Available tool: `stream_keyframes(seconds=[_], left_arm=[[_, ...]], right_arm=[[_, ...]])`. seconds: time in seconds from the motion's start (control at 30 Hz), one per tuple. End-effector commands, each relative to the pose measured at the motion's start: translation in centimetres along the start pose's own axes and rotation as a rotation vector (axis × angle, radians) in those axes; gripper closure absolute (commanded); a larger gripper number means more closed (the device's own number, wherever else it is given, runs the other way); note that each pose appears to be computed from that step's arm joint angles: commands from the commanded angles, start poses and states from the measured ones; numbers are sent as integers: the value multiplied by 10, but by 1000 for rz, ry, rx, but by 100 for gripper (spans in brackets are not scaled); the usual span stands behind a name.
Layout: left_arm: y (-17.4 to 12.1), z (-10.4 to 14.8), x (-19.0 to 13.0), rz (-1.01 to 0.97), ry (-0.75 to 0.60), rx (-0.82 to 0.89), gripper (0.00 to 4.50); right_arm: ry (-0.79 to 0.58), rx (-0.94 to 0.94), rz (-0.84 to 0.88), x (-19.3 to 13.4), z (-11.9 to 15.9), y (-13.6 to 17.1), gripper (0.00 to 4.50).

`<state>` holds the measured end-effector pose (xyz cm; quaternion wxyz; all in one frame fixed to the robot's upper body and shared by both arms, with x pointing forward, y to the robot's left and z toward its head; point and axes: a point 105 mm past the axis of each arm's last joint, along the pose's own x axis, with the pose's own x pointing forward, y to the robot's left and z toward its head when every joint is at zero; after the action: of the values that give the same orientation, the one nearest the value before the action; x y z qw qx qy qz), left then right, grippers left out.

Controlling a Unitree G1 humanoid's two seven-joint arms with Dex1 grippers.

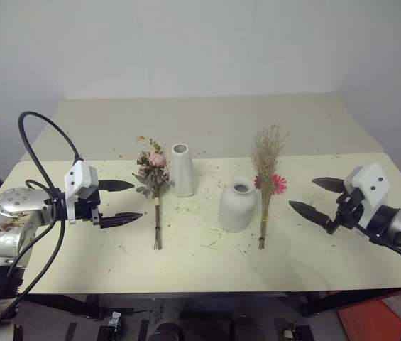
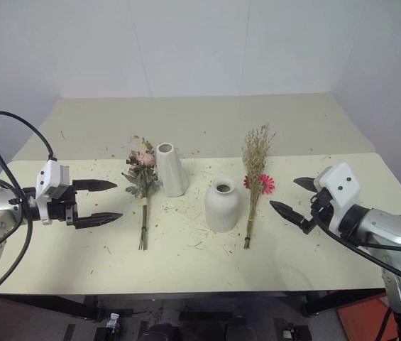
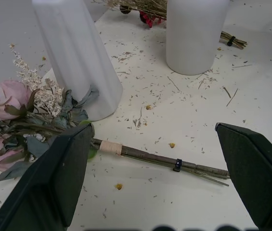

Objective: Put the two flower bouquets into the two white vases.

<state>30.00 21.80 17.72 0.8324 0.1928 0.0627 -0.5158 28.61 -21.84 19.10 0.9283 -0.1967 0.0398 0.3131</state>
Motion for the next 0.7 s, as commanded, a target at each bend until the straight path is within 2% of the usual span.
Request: stream_keyframes(seconds=[0.03, 0.3, 0.4, 0.6, 0.7], left_arm=[[2, 6, -5, 26, -3, 16, 5], [4, -1, -6, 58, 37, -12, 5], [10, -17, -3, 113, 194, -113, 5], [17, -21, 15, 179, 303, -219, 5], [22, -21, 30, 211, 335, -332, 5]], right_arm=[[-41, -42, -6, -4, 15, -3, 0], [-39, -57, 15, -5, 15, -2, 0], [-51, -80, 24, -6, 19, -5, 0], [-79, -157, 68, -5, 33, -10, 0], [-105, -200, 78, -4, 44, -16, 0]])
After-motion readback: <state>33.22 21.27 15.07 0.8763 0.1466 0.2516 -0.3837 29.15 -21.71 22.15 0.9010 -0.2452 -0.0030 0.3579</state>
